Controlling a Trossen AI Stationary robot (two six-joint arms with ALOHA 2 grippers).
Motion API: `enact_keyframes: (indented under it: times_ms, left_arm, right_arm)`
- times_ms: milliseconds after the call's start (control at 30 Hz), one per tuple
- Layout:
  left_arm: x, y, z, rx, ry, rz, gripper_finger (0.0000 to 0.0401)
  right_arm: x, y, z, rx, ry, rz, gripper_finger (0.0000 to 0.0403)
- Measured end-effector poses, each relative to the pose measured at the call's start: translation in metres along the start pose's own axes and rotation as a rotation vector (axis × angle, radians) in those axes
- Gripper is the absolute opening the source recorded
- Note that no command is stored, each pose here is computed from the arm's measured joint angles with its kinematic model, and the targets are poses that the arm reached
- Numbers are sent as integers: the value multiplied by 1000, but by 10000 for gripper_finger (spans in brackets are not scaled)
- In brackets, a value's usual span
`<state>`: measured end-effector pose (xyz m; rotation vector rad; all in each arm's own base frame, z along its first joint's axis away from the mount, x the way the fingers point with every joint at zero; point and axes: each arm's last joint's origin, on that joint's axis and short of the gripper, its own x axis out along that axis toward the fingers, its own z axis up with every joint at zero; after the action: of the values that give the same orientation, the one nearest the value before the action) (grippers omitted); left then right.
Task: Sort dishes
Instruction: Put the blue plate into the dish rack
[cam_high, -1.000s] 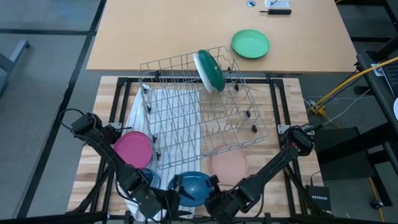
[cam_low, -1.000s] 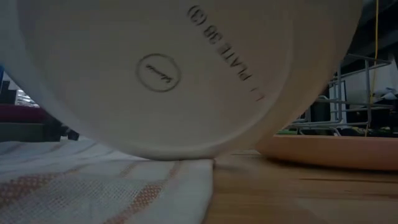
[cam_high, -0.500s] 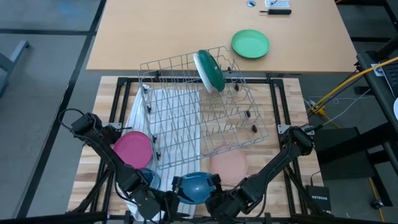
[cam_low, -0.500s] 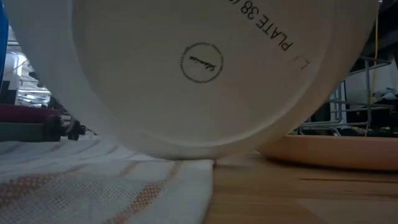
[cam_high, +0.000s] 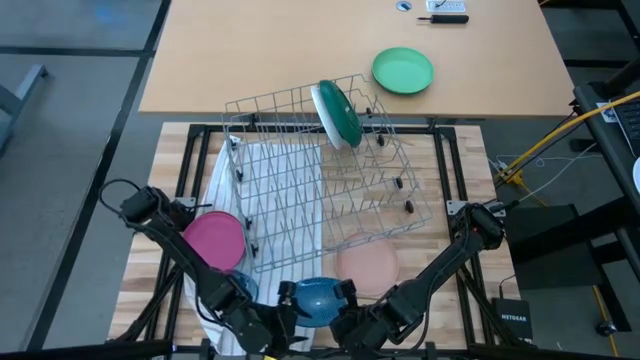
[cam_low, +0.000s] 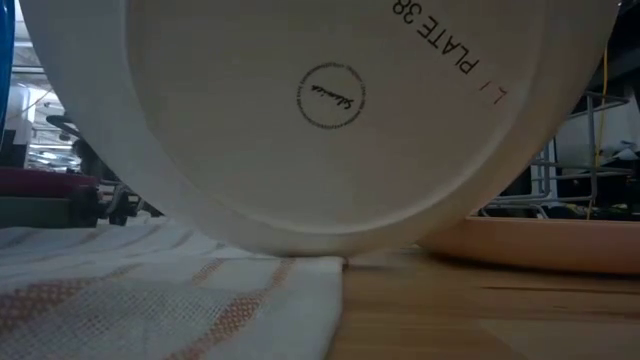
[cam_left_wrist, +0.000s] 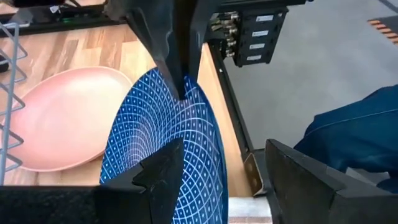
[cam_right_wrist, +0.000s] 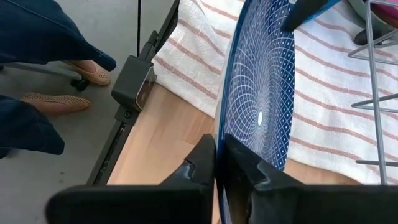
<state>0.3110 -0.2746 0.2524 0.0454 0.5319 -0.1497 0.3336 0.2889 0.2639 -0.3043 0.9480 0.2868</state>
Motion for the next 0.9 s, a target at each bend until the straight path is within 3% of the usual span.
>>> enact_keyframes:
  times_ms: [400, 667, 900]
  left_arm:
    - [5, 2, -5, 12, 33, 19, 214]
    - [25, 12, -16, 18, 91, 56, 214]
    - [29, 18, -14, 23, 93, 62, 160]
  right_arm:
    - [2, -8, 3, 18, -5, -7, 17]
    - [2, -9, 4, 24, -16, -6, 19]
    - [2, -9, 4, 25, -19, -7, 20]
